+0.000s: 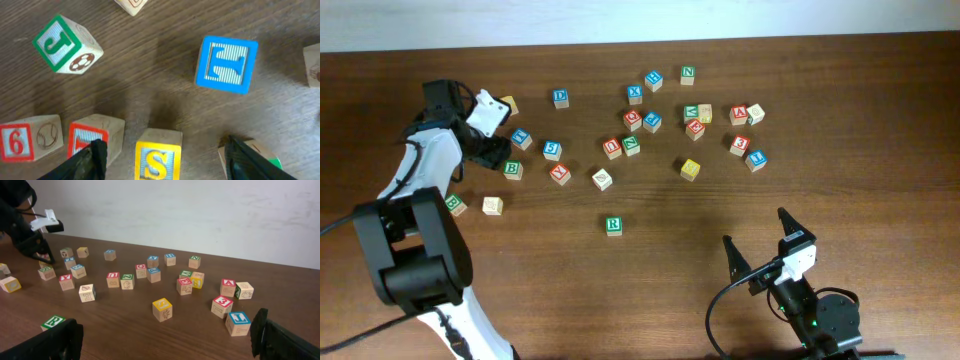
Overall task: Spell out RSS
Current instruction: 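Move the left gripper left and grasp a yellow S block, then carry the S block and place it right of the R block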
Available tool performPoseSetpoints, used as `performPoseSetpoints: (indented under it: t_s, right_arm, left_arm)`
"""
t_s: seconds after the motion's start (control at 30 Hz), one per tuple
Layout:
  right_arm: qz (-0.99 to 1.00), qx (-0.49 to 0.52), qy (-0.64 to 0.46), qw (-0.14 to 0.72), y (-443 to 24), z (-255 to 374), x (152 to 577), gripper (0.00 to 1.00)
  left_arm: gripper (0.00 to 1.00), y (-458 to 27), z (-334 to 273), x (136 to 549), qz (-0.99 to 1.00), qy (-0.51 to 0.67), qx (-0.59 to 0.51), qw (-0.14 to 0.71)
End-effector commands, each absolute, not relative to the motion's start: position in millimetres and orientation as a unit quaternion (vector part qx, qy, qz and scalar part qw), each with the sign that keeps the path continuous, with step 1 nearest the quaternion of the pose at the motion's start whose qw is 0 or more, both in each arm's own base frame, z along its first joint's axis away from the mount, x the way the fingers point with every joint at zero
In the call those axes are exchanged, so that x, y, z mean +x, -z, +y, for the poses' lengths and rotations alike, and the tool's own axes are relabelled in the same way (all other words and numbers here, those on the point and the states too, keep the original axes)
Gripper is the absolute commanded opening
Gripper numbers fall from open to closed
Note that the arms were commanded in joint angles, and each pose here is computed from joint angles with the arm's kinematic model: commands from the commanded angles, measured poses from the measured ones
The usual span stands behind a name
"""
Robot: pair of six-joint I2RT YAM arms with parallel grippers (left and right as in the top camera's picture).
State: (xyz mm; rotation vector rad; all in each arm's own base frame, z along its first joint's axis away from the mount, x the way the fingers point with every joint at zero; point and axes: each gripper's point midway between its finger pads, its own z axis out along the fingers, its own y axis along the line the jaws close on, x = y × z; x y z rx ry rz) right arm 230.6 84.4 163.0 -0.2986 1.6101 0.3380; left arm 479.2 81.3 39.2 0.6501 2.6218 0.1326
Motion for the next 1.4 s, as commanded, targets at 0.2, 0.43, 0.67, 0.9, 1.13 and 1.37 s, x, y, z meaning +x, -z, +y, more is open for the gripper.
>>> performPoseSetpoints:
  t_s: [0.2, 0.43, 0.67, 0.9, 1.13, 1.37]
  right_arm:
    - [0.717, -0.128, -0.153, 0.669, -160, 84, 231, 0.98]
    - [0.717, -0.128, -0.153, 0.669, -160, 84, 231, 0.98]
    - [0.717, -0.128, -0.153, 0.669, -160, 84, 231, 0.98]
    - [0.717, -0.128, -0.153, 0.669, -160, 84, 231, 0.98]
    - [0.717, -0.128, -0.153, 0.668, -160, 84, 231, 0.98]
    - [0.717, -0.128, -0.153, 0.669, -160, 84, 231, 0.98]
  left_arm:
    - [0.58, -11, 82, 480, 0.949, -0.033, 0.240, 0.200]
    - [0.44, -6, 95, 477, 0.955, -0.032, 0.219, 0.196]
    - [0.32, -6, 95, 477, 0.955, -0.032, 0.219, 0.196]
    - [0.25, -7, 95, 479, 0.957, -0.031, 0.208, 0.200]
    - [0.11, -31, 97, 495, 0.963, -0.024, 0.131, 0.233]
    - [0.02, -224, 19, 487, 0.927, 0.019, 0.090, 0.363]
